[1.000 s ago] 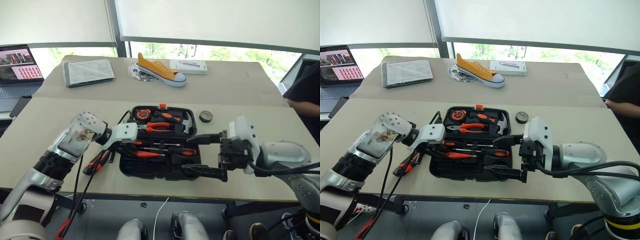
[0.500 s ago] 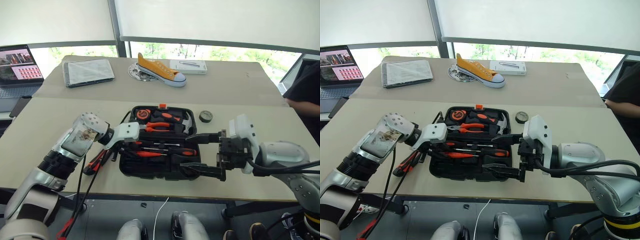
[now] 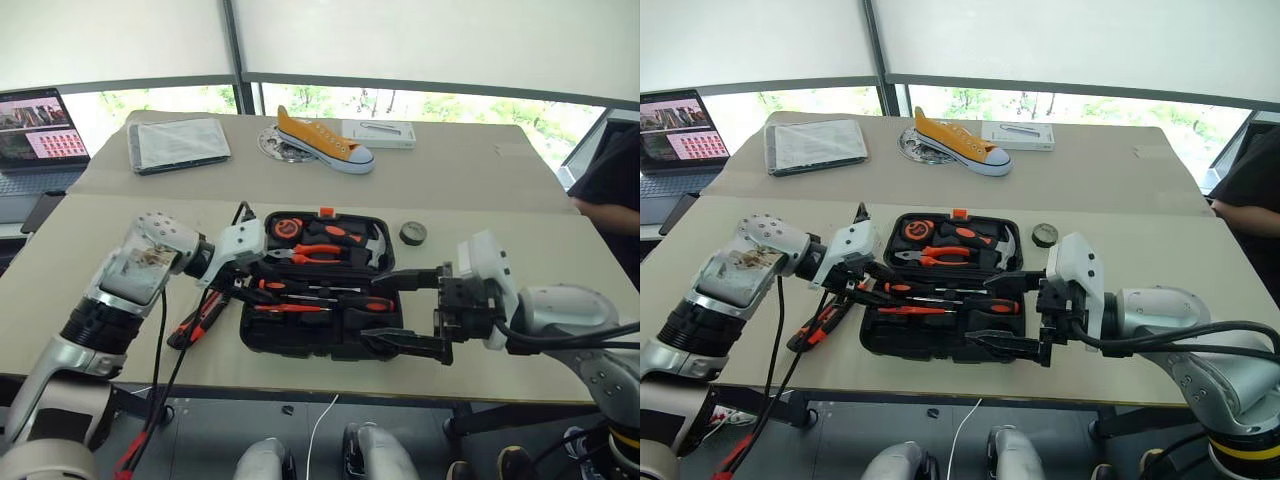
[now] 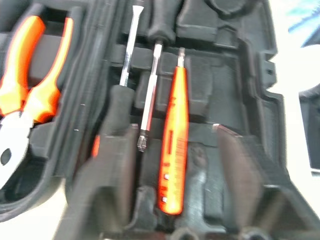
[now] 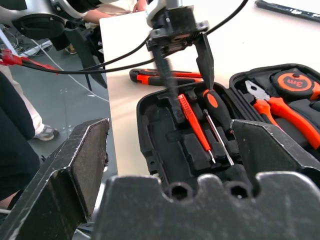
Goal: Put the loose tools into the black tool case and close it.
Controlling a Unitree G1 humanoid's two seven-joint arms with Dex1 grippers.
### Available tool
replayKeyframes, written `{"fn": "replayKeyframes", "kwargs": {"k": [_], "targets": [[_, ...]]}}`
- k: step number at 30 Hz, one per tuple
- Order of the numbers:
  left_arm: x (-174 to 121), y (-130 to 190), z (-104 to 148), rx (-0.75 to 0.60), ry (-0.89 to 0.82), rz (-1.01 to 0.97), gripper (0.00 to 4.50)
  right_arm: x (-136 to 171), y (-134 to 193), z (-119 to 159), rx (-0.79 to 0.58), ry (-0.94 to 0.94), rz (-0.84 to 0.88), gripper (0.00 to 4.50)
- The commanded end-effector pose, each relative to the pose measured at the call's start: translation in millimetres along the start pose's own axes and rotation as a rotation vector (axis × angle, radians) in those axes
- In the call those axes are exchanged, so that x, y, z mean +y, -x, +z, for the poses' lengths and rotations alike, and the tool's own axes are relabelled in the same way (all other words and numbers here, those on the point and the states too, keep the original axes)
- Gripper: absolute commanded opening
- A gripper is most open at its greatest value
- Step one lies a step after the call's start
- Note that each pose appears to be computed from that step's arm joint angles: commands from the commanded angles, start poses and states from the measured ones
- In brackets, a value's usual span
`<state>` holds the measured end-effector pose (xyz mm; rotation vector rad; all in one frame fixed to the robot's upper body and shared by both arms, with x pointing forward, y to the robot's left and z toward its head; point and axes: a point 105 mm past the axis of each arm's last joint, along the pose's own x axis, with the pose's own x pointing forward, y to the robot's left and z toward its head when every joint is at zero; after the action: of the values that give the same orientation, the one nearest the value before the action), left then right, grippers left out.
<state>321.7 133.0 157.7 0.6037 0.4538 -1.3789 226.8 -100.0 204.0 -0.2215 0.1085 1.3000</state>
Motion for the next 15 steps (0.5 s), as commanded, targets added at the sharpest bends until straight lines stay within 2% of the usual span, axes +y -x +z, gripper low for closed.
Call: {"fn": "replayKeyframes", "kwargs": {"k": [1, 3, 4, 15], "targets": [[8.6, -3.0, 1.4, -0.052, 0.022, 0.048, 0.96, 0.6, 3.3, 6.2, -0.012, 0.043, -0.007, 4.5], [9.7, -6.4, -2.5, -0.051, 0.028, 0.05, 0.14, 0.0, 3.1, 5.6, -0.01, 0.046, -0.012, 4.5], [9.6, -8.0, -4.8, -0.05, 0.031, 0.048, 0.06, -0.4, 2.9, 5.3, -0.008, 0.048, -0.014, 4.5], [-9.6, -27.1, -23.8, -0.024, 0.046, 0.013, 0.06, -0.5, 0.7, -1.4, 0.007, 0.037, -0.023, 4.5]]}}
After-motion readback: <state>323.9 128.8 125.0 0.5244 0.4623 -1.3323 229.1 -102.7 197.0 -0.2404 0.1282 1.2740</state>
